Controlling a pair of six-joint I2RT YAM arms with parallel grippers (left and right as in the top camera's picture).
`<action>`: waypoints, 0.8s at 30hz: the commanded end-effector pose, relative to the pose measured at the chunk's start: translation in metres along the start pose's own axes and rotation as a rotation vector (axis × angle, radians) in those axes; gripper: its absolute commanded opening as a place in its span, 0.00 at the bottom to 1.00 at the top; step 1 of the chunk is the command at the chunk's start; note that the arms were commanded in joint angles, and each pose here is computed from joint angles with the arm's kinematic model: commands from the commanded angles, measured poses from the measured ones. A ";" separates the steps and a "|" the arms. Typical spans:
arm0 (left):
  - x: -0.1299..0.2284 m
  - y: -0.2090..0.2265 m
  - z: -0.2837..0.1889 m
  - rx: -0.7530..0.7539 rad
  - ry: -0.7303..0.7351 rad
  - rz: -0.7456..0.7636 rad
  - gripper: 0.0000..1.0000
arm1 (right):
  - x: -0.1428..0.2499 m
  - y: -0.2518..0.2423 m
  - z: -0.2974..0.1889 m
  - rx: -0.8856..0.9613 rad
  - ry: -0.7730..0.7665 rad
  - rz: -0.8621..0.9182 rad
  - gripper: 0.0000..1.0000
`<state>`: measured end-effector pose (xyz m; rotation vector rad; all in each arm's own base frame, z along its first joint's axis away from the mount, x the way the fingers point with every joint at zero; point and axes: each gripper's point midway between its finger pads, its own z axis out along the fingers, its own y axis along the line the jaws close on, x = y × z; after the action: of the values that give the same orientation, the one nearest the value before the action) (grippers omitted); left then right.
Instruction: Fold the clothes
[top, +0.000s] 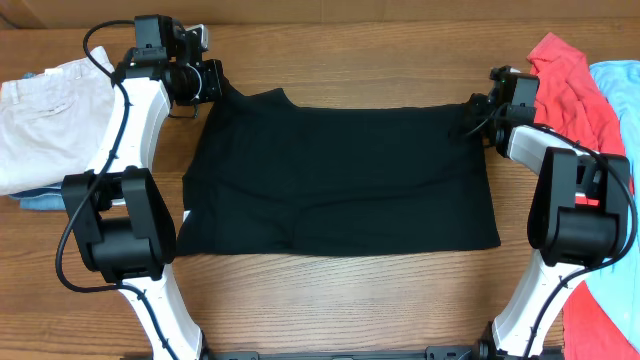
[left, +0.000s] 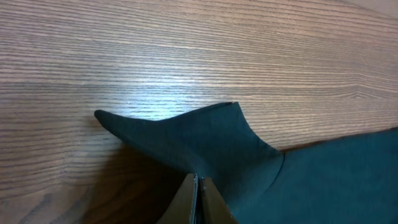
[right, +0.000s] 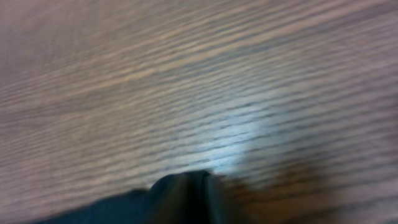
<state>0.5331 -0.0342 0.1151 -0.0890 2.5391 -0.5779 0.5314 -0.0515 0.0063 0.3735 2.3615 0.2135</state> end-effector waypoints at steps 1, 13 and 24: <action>-0.007 -0.003 -0.006 -0.005 -0.020 -0.001 0.04 | 0.000 -0.002 0.004 0.005 -0.002 0.001 0.04; -0.014 -0.002 -0.024 -0.010 -0.046 -0.009 0.04 | -0.016 -0.013 -0.018 0.101 0.051 0.017 0.04; 0.015 -0.006 -0.067 -0.036 0.058 -0.082 0.04 | -0.055 -0.003 -0.086 0.164 0.087 0.019 0.04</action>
<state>0.4901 -0.0220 0.1321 -0.1805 2.6564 -0.5890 0.4982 -0.0626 0.0398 0.4657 2.5897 0.1023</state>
